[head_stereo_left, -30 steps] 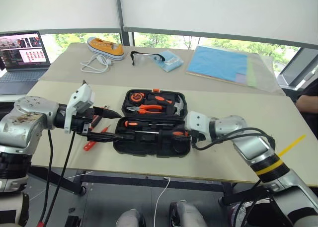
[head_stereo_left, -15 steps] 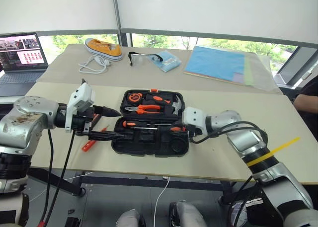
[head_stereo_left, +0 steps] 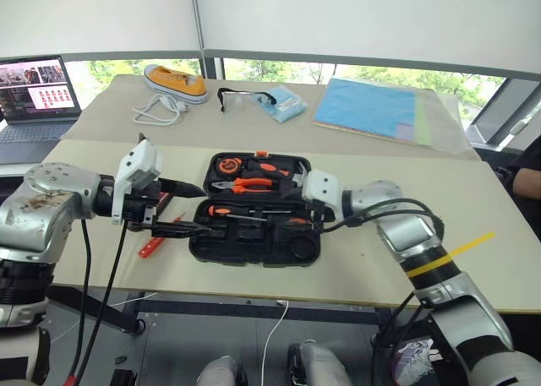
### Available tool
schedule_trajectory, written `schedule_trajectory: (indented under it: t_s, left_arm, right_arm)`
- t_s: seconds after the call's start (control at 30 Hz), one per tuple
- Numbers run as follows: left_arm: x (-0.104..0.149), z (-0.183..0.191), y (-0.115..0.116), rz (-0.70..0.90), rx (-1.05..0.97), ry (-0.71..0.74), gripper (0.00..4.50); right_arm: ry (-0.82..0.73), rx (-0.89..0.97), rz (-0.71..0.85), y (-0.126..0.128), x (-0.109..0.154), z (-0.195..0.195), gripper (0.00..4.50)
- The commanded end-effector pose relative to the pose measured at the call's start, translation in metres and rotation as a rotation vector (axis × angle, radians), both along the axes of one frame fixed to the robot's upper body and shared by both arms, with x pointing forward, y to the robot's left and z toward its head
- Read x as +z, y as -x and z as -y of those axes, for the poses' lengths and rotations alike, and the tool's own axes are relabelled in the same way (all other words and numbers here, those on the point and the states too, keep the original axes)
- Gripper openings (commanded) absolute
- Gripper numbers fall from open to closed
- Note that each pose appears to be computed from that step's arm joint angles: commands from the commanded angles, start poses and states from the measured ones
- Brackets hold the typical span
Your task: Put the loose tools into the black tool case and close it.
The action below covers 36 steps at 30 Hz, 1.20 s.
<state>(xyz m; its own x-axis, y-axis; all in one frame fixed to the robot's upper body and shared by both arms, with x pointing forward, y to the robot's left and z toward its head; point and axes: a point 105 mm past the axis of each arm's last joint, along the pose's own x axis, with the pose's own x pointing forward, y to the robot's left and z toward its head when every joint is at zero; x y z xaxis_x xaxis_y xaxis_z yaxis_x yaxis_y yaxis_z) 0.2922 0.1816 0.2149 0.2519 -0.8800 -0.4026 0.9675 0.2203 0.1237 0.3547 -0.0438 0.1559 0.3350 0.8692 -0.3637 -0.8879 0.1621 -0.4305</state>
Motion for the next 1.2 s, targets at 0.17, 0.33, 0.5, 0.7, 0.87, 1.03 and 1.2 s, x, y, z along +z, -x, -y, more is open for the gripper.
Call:
schedule_trajectory:
  t_s: [0.17, 0.33, 0.5, 0.7, 0.87, 1.03, 1.2]
  left_arm:
    - [0.008, 0.003, 0.001, 0.049, -0.009, 0.008, 4.5]
    - [0.006, 0.002, 0.001, 0.049, -0.002, 0.008, 4.5]
    - [0.003, -0.001, 0.001, 0.051, 0.012, 0.003, 4.5]
    - [-0.002, -0.009, 0.001, 0.058, 0.078, 0.006, 4.5]
    - [-0.015, -0.04, 0.007, 0.055, 0.317, 0.041, 4.5]
    - [-0.038, -0.076, 0.031, 0.029, 0.545, 0.063, 4.5]
    - [-0.056, -0.119, 0.065, 0.047, 0.761, -0.056, 4.5]
  right_arm:
    - [0.003, 0.001, 0.007, -0.004, 0.0, -0.008, 0.46]
    - [0.156, -0.003, -0.024, -0.004, -0.037, -0.005, 0.05]
    - [0.206, -0.015, -0.007, -0.005, -0.047, -0.001, 0.05]
    - [-0.004, -0.015, 0.012, -0.002, -0.002, -0.012, 0.05]
    - [-0.301, 0.057, -0.197, 0.034, 0.055, -0.01, 0.59]
    - [-0.307, 0.135, -0.281, 0.073, 0.071, 0.004, 2.24]
    - [-0.17, 0.115, -0.266, 0.083, 0.054, 0.024, 3.9]
